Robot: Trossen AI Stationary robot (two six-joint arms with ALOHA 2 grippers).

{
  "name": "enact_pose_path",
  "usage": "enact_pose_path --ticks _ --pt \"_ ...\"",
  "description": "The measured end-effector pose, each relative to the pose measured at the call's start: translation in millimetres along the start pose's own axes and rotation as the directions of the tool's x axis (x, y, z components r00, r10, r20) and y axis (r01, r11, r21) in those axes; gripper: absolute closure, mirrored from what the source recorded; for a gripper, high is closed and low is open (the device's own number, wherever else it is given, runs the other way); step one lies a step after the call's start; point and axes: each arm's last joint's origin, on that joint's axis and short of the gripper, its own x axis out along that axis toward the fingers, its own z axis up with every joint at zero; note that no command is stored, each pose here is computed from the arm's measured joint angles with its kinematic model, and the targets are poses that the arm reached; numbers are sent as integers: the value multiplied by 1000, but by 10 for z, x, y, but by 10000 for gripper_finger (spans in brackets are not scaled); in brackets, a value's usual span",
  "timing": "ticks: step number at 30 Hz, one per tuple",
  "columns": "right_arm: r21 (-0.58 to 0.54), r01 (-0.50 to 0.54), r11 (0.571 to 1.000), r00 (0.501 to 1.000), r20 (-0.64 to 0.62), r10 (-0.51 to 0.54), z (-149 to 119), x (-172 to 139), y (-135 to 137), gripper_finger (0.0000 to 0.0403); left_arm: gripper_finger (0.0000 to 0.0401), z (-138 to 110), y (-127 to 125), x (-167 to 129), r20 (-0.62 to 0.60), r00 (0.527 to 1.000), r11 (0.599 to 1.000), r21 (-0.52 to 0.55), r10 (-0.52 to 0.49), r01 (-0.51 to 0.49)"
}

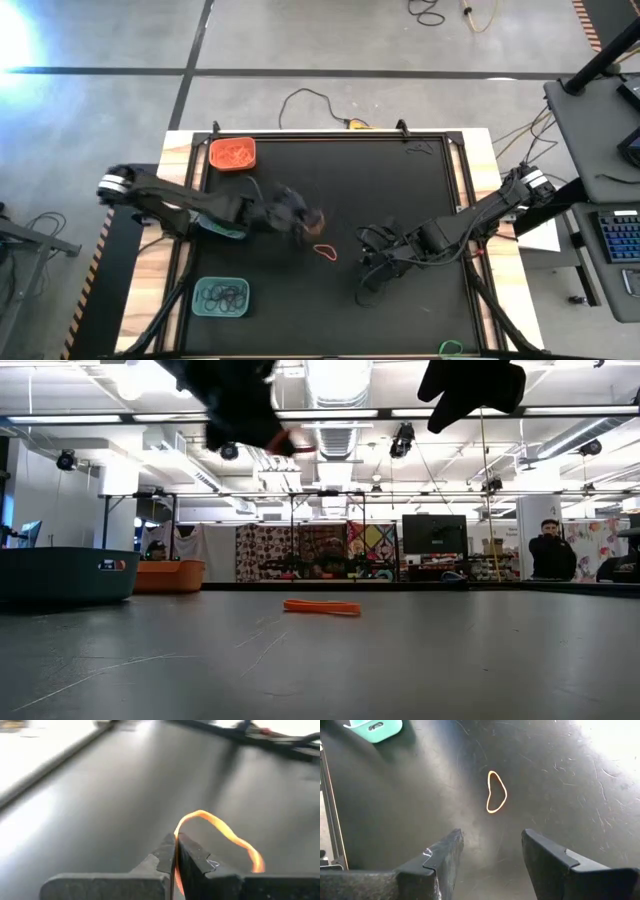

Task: Sort rubber bands into baskets
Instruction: Put the orange rubber band into the orange bin

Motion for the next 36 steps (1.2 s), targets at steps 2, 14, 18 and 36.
enact_pose_path --ticks 2,14,18,36 --pt "1 -2 1000 1000 1 2 1 0 2 209 401 73 233 -146 -17 995 996 -7 94 -94" --pt "37 -47 998 998 41 45 127 -114 74 209 401 128 1870 -438 -344 739 753 -124 579 -647" --pt "47 -82 996 995 64 79 208 -213 131 209 401 74 2275 -423 -434 644 664 -128 630 -736" --pt "111 -188 976 979 95 178 182 -489 364 209 401 -336 3032 124 -693 484 559 -140 535 -818"
